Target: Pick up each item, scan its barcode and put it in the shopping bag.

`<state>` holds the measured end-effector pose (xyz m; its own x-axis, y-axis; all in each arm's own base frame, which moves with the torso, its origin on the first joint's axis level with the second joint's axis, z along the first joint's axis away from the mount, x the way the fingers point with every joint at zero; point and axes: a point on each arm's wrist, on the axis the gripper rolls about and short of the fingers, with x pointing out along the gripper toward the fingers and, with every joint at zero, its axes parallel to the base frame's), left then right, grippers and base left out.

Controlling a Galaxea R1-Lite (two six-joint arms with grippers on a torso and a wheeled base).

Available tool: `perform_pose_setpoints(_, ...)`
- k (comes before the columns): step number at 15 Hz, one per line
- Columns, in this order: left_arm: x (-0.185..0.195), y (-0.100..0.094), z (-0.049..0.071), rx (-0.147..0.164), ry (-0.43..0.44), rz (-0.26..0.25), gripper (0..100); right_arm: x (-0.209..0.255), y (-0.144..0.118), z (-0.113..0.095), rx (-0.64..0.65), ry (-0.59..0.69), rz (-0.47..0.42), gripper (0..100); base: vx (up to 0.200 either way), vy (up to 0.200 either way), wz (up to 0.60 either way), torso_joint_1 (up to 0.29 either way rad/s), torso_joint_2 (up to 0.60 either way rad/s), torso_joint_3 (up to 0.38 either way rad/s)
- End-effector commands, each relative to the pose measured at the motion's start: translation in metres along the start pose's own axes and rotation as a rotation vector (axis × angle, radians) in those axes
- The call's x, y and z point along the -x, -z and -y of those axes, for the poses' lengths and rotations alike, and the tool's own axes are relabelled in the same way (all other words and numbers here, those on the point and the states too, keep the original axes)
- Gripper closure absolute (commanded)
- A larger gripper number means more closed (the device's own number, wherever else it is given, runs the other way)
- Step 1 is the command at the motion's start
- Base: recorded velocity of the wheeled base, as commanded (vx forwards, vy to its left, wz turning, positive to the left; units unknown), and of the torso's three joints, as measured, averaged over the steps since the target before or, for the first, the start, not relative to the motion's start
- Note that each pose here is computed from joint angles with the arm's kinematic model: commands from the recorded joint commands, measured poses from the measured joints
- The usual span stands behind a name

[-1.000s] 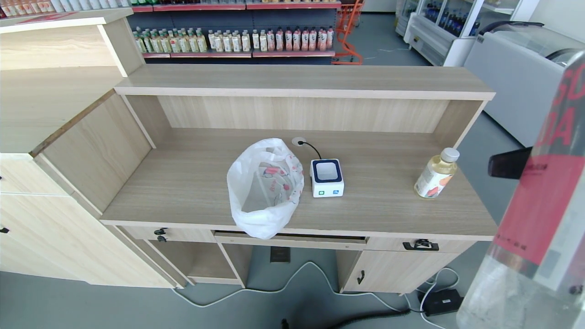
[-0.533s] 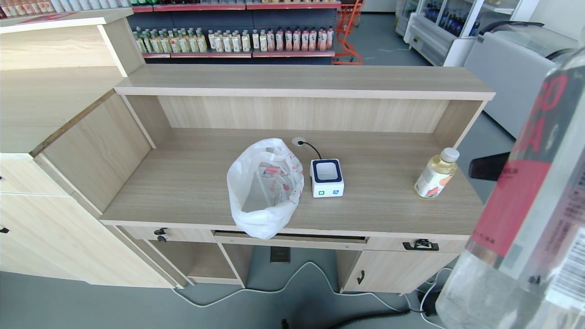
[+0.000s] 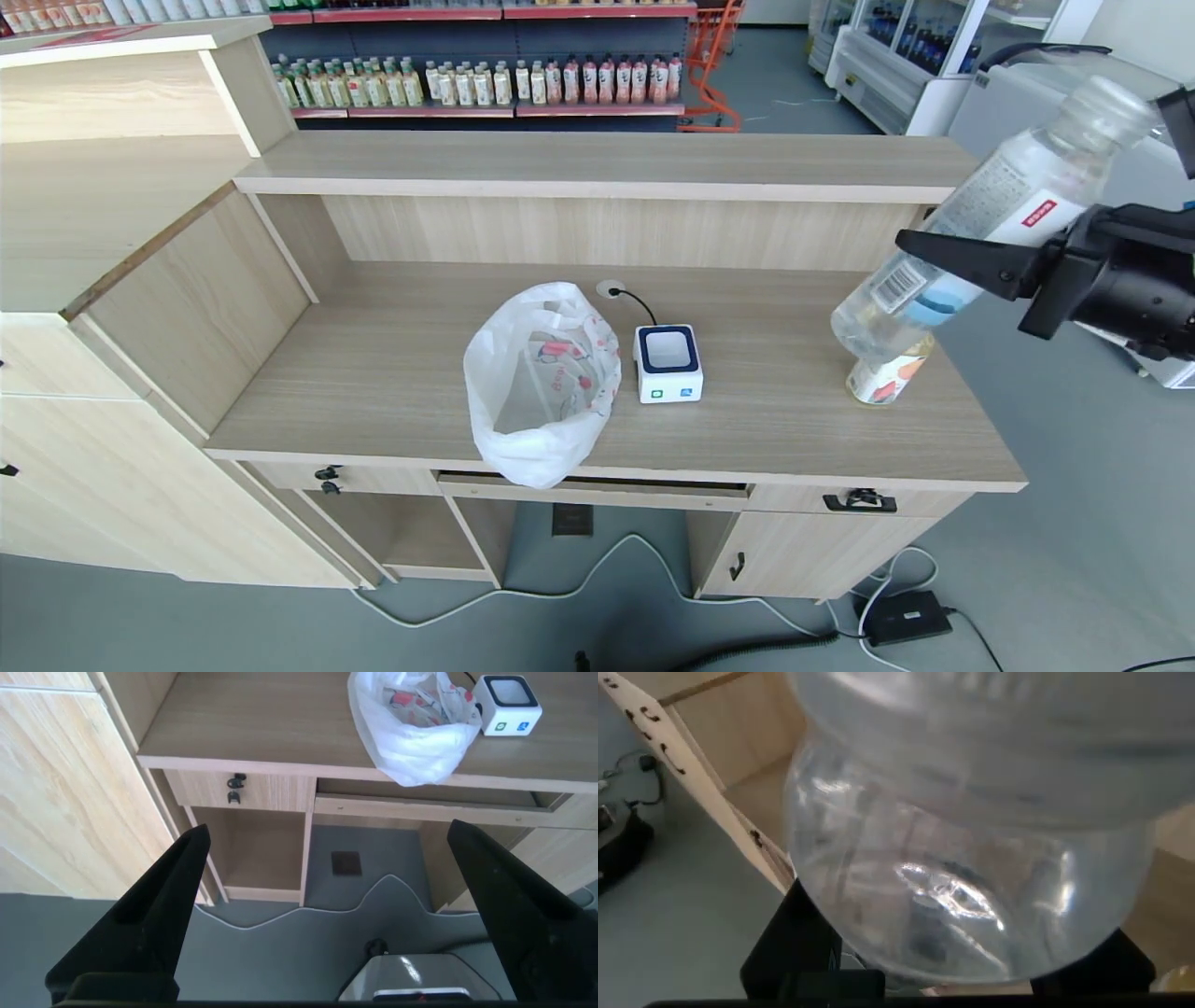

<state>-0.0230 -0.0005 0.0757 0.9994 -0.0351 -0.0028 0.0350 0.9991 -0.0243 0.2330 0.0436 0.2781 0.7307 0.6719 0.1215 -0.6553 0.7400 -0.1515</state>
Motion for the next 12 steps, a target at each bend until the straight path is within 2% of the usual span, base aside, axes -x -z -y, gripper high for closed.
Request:
perform_pose_setpoints(1, 0.000, 0.000, 0.000, 0.000, 0.000, 0.001, 0, -0.004, 0.045, 0.025, -0.003, 0.143, -0.080, 100, 0.000, 0.000, 0.00, 0.000, 0.00, 0.000)
perform_pose_setpoints(2, 0.000, 0.000, 0.000, 0.000, 0.000, 0.001, 0, -0.008, 0.052, 0.031, 0.081, 0.155, -0.059, 100, 0.000, 0.000, 0.00, 0.000, 0.00, 0.000)
perform_pose_setpoints(4, 0.000, 0.000, 0.000, 0.000, 0.000, 0.001, 0, -0.020, 0.057, 0.042, 0.253, 0.154, -0.073, 100, 0.000, 0.000, 0.00, 0.000, 0.00, 0.000)
perform_pose_setpoints(6, 0.000, 0.000, 0.000, 0.000, 0.000, 0.000, 0, -0.031, 0.059, 0.050, 0.349, 0.147, -0.072, 100, 0.000, 0.000, 0.00, 0.000, 0.00, 0.000)
perform_pose_setpoints(8, 0.000, 0.000, 0.000, 0.000, 0.000, 0.000, 0, -0.050, 0.059, 0.065, 0.507, 0.146, -0.060, 100, 0.000, 0.000, 0.00, 0.000, 0.00, 0.000)
perform_pose_setpoints(10, 0.000, 0.000, 0.000, 0.000, 0.000, 0.001, 0, -0.062, 0.059, 0.071, 0.621, 0.121, -0.036, 100, 0.000, 0.000, 0.00, 0.000, 0.00, 0.000)
perform_pose_setpoints(12, 0.000, 0.000, 0.000, 0.000, 0.000, 0.001, 0, -0.072, 0.058, 0.068, 0.672, 0.082, -0.001, 100, 0.000, 0.000, 0.00, 0.000, 0.00, 0.000)
